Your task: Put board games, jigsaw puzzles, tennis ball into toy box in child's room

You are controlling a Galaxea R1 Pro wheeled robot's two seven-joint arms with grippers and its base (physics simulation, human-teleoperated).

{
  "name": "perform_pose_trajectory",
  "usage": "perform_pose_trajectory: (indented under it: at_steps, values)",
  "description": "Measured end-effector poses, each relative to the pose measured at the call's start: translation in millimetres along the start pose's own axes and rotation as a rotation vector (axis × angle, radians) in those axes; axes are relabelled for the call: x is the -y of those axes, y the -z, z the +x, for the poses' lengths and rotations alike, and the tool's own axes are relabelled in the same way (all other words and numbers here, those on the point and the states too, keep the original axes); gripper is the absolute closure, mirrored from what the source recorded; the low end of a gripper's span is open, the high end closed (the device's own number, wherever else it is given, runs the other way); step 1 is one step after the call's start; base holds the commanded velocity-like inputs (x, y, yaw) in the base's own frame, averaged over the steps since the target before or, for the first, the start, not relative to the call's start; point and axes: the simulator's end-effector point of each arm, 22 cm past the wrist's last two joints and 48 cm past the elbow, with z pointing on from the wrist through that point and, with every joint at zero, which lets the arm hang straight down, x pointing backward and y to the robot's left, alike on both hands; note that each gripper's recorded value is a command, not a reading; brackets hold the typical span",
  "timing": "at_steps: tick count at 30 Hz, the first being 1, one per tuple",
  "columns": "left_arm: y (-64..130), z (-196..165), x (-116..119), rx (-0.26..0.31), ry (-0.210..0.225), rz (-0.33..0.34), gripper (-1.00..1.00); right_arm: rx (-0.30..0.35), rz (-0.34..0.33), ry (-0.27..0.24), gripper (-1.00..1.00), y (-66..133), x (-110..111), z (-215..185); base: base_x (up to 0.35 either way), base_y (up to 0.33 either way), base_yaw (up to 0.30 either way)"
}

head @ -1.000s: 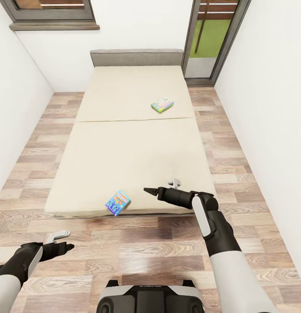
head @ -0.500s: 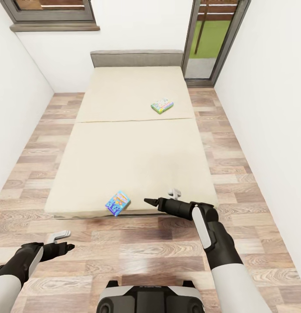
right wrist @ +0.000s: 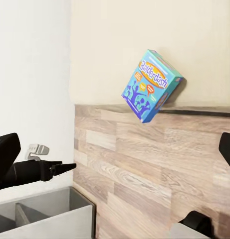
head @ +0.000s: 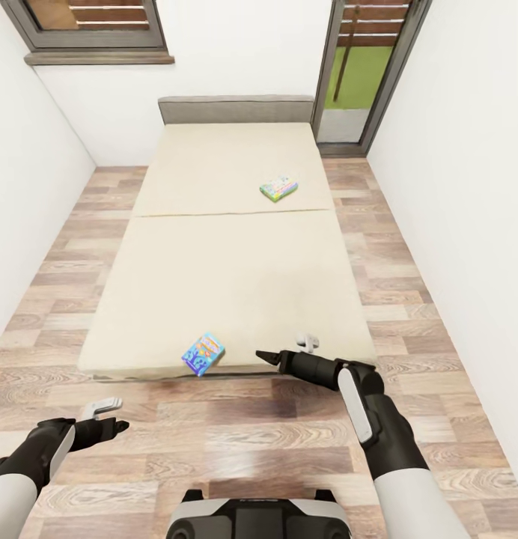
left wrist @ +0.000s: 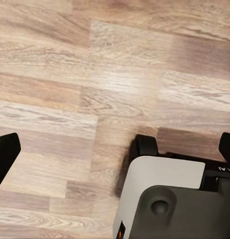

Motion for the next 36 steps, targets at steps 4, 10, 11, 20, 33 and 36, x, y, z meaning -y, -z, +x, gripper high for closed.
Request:
perform_pose_trajectory:
  at_steps: [4, 10, 11, 20, 33, 36]
  values:
    - [1.9, -2, 1, 0.004, -0.002, 0.002, -1.0, -0.006, 0.007, -0.012, -1.0, 5.4, 4, 14, 0.0, 0.0, 0.0]
    - [5.2, -5, 3, 0.011, -0.01, 0.004, -1.0, -0.007, 0.01, -0.017, -1.0, 14.0, 2, 29, 0.0, 0.0, 0.0]
    - [5.8, -6, 3, 0.013, -0.01, 0.004, -1.0, -0.006, 0.01, -0.017, -1.0, 14.9, 2, 30, 0.0, 0.0, 0.0]
    - [11.1, -12, 4, 0.027, -0.011, 0.007, -1.0, 0.005, -0.005, -0.014, -1.0, 20.5, -8, 31, 0.0, 0.0, 0.0]
    - [16.4, -8, 4, 0.036, -0.013, 0.008, -1.0, -0.02, 0.001, -0.05, -1.0, 28.6, -6, 63, 0.0, 0.0, 0.0]
    - [17.0, -8, 7, 0.044, -0.014, 0.013, -1.0, -0.023, 0.001, -0.054, -1.0, 30.1, -6, 68, 0.0, 0.0, 0.0]
